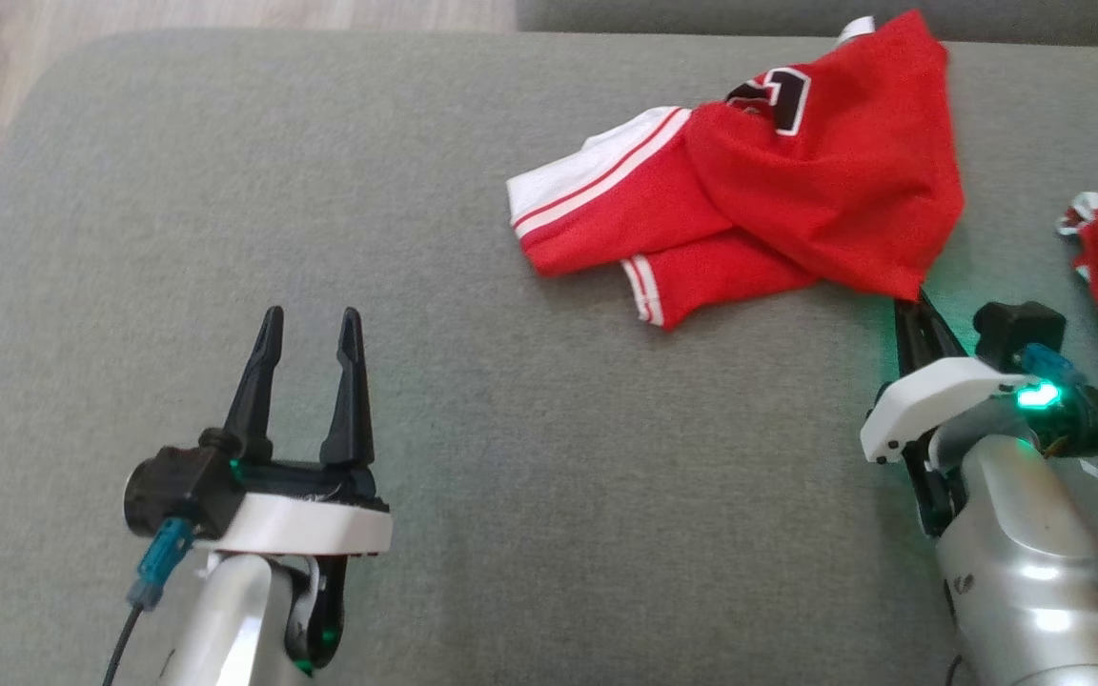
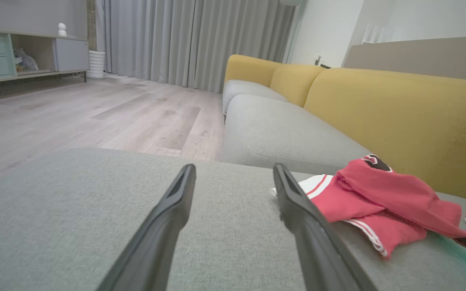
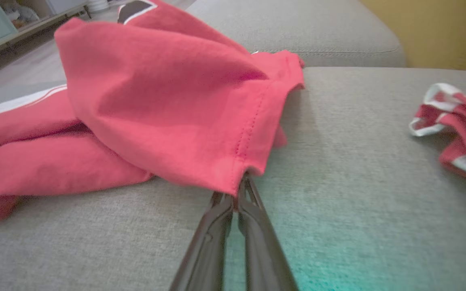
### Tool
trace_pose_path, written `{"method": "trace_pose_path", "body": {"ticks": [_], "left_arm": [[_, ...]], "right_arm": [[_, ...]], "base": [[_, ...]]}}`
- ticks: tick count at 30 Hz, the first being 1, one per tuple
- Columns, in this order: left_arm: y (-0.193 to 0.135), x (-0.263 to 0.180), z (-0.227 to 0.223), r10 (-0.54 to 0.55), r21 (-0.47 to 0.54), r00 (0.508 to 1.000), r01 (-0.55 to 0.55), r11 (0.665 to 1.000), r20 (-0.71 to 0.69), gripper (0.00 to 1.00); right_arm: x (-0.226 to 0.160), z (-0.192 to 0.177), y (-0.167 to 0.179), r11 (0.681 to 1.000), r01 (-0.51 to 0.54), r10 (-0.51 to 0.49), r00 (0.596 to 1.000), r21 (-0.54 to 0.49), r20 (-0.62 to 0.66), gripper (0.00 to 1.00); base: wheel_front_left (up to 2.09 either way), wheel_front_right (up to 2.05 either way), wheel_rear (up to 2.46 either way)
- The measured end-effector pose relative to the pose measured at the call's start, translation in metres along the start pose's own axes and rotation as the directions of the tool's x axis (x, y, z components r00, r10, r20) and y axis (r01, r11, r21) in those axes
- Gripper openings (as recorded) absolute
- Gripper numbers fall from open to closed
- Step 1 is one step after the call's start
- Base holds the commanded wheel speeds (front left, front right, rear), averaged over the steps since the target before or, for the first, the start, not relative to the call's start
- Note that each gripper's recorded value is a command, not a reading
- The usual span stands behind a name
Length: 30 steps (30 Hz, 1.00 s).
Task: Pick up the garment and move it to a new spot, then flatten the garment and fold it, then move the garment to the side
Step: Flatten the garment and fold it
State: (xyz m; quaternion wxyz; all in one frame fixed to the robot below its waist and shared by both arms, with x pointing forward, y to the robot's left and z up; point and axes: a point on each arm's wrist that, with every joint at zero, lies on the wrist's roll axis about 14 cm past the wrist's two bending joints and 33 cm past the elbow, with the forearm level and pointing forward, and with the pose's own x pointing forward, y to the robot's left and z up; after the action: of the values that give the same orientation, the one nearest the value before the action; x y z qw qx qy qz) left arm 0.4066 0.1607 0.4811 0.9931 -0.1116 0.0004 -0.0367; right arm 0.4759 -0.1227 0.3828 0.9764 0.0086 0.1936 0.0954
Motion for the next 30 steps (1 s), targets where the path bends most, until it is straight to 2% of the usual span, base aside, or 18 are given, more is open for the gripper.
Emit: {"method": "trace_pose_path", "body": {"ticks": [6,10,19,24,25,26,27,30], "left_arm": [[-0.010,0.003,0.010,-0.032,0.000,0.999,0.032,0.999,0.030,1.00],[-0.021,0.003,0.019,-0.061,-0.004,0.997,0.061,0.998,0.055,1.00],[-0.040,-0.015,0.024,-0.110,-0.012,0.991,0.111,0.994,0.071,1.00],[-0.053,-0.015,0.030,-0.148,-0.010,0.985,0.150,0.989,0.088,1.00],[-0.056,-0.016,0.033,-0.155,-0.009,0.983,0.157,0.988,0.096,1.00],[-0.056,-0.016,0.033,-0.156,-0.008,0.983,0.158,0.987,0.097,1.00],[-0.056,-0.016,0.033,-0.157,-0.008,0.983,0.158,0.987,0.097,1.00],[-0.057,-0.018,0.033,-0.158,-0.008,0.983,0.159,0.987,0.097,1.00]], "right_arm": [[-0.015,0.019,-0.015,0.998,0.044,-0.049,0.995,0.053,0.082,0.00],[-0.039,0.025,-0.026,0.995,0.071,-0.079,0.988,0.065,0.133,0.00],[-0.119,-0.014,-0.047,0.984,0.157,-0.167,0.977,0.085,0.134,0.00],[-0.151,-0.035,-0.053,0.979,0.196,-0.201,0.977,0.061,0.078,0.00],[-0.159,-0.047,-0.052,0.979,0.200,-0.201,0.979,0.038,0.029,0.00],[-0.163,-0.054,-0.051,0.979,0.199,-0.200,0.980,0.031,0.002,0.23],[-0.166,-0.057,-0.050,0.980,0.199,-0.199,0.980,0.027,-0.002,1.00],[-0.166,-0.054,-0.040,0.984,0.172,-0.172,0.985,0.035,0.010,1.00]], "base": [[0.00,0.00,0.00],[0.00,0.00,0.00],[0.00,0.00,0.00],[0.00,0.00,0.00],[0.00,0.00,0.00],[0.00,0.00,0.00],[0.00,0.00,0.00],[0.00,0.00,0.00]]}}
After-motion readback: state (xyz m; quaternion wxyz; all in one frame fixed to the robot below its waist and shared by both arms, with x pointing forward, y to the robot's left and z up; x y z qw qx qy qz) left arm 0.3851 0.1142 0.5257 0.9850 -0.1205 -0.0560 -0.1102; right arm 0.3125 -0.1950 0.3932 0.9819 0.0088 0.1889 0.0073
